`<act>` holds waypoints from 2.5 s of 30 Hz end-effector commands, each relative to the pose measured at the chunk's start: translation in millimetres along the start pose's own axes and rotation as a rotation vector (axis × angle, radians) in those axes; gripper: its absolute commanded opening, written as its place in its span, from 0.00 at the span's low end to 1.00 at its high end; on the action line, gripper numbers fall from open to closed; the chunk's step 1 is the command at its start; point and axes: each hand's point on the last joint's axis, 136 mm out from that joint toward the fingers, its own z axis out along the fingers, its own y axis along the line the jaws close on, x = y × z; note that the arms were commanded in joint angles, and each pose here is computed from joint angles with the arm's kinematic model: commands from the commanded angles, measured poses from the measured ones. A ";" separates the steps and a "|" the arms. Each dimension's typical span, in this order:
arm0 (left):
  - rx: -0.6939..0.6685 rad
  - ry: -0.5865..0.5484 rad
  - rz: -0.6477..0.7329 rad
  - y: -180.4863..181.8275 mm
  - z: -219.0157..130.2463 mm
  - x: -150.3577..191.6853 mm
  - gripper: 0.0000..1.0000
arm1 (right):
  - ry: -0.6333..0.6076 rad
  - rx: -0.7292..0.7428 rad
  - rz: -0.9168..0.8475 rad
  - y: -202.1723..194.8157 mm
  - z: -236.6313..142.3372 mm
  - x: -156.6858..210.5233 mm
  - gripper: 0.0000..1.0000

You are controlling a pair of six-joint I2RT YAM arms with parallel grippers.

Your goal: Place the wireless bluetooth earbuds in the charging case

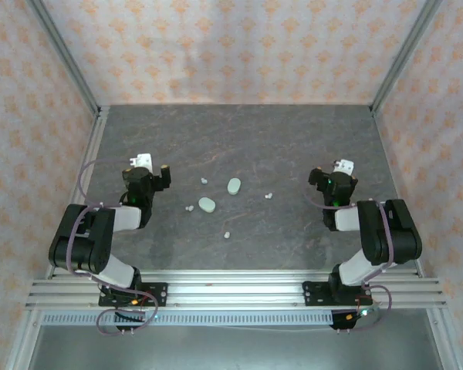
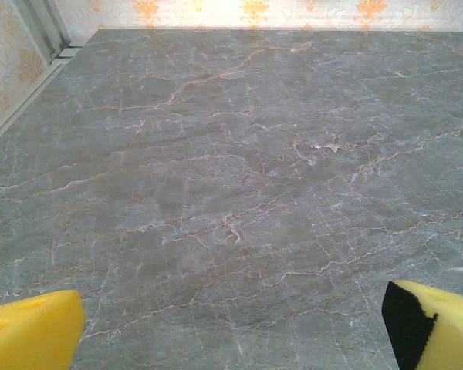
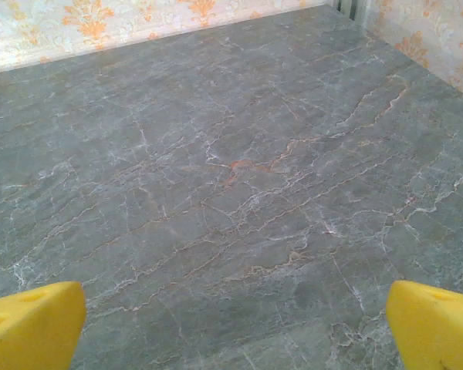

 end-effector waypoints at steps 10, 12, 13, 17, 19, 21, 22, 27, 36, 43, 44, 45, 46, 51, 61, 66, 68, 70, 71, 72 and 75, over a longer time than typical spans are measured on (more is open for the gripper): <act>0.000 0.001 0.016 3.4 -3.2 0.0 1.00 | -0.016 -0.024 -0.020 3.7 -0.1 -10.3 0.99; 0.001 0.002 0.016 3.0 -3.4 0.4 1.00 | -0.016 -0.024 -0.020 3.7 -0.1 -10.2 0.99; 0.000 0.001 0.017 3.2 -3.3 -0.3 1.00 | -0.016 -0.024 -0.020 3.7 -0.1 -10.2 0.99; -0.001 0.001 0.015 3.7 -3.1 -0.1 1.00 | -0.016 -0.024 -0.020 3.8 -0.1 -10.3 0.99; 0.001 0.001 0.016 2.7 -3.2 0.0 1.00 | -0.017 -0.025 -0.020 4.1 -0.1 -10.5 0.99; 0.000 0.001 0.016 3.3 -3.2 -0.1 1.00 | -0.018 -0.024 -0.020 3.7 -0.1 -10.7 0.99; 0.000 0.001 0.017 3.0 -3.2 0.1 1.00 | -0.017 -0.024 -0.020 3.7 -0.1 -10.5 0.99; 0.000 0.002 0.016 3.3 -3.2 0.1 1.00 | -0.016 -0.025 -0.020 4.1 -0.1 -10.3 0.99; 0.000 0.002 0.014 3.3 -3.2 0.1 1.00 | -0.018 -0.025 -0.018 4.0 0.2 -11.2 0.99; 0.001 0.003 0.016 2.8 -3.0 -0.1 1.00 | -0.027 -0.028 -0.018 4.3 -1.6 -12.5 0.99; 0.003 0.009 0.018 2.5 -2.6 -1.6 1.00 | -0.033 -0.028 -0.013 4.2 -3.4 -15.1 0.99; 0.008 0.016 0.021 1.3 -2.7 -3.2 1.00 | -0.037 -0.027 -0.012 3.7 -4.9 -17.5 0.99; 0.011 0.023 0.024 0.6 -3.2 -6.5 1.00 | -0.041 -0.027 -0.011 3.9 -7.0 -21.5 0.99; -0.016 0.224 0.054 3.5 -8.6 -21.5 1.00 | -0.020 -0.032 -0.019 7.3 -18.6 -43.8 0.99; 0.042 0.586 -0.003 -4.6 -57.6 -20.6 1.00 | 0.410 -0.276 0.064 95.5 -44.7 -42.3 0.93; 0.102 0.713 -0.112 -18.8 -78.4 -2.1 0.96 | 0.543 -0.504 -0.261 210.4 -86.6 6.9 0.90; 0.124 0.722 -0.161 -23.6 -85.4 2.7 0.96 | 0.599 -0.602 -0.365 255.9 -108.2 31.7 0.88; 0.127 0.723 -0.197 -24.6 -90.9 5.1 0.96 | 0.641 -0.674 -0.457 290.7 -127.8 55.0 0.87; 0.129 0.729 -0.208 -24.9 -94.0 7.6 0.96 | 0.661 -0.705 -0.503 305.7 -136.1 66.8 0.87; 0.128 0.736 -0.217 -24.9 -96.5 9.7 0.96 | 0.677 -0.730 -0.539 317.4 -142.9 76.2 0.86; 0.106 0.763 -0.234 -21.3 -103.9 16.2 0.96 | 0.740 -0.779 -0.626 343.6 -155.4 102.5 0.84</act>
